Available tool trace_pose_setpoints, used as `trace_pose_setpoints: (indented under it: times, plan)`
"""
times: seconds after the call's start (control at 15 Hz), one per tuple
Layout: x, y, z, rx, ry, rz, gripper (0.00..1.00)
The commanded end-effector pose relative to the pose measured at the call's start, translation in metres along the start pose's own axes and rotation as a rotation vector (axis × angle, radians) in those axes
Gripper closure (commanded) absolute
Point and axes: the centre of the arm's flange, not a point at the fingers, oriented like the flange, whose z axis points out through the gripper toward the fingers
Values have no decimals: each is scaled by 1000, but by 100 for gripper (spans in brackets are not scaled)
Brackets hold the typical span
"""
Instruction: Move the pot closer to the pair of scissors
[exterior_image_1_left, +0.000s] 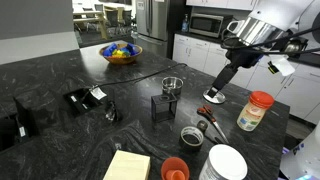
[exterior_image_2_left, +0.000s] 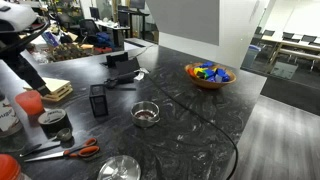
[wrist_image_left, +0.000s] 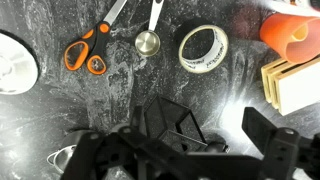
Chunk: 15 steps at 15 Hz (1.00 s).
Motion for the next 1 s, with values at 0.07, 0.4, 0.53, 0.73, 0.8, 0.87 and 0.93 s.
trace_pose_setpoints:
  times: [0.07,0.4,0.53,0.73,0.8,0.87,0.93]
  plan:
    - [0,0,-1,0,1,0,0]
    - [22,12,9,-11,-15,135,0]
    - [35,27,14,-21,-14,265,0]
    - [59,57,25,-53,4,447,0]
    - [68,69,29,-68,20,506,0]
    - [75,77,30,-81,36,564,0]
    - [79,82,30,-90,55,622,0]
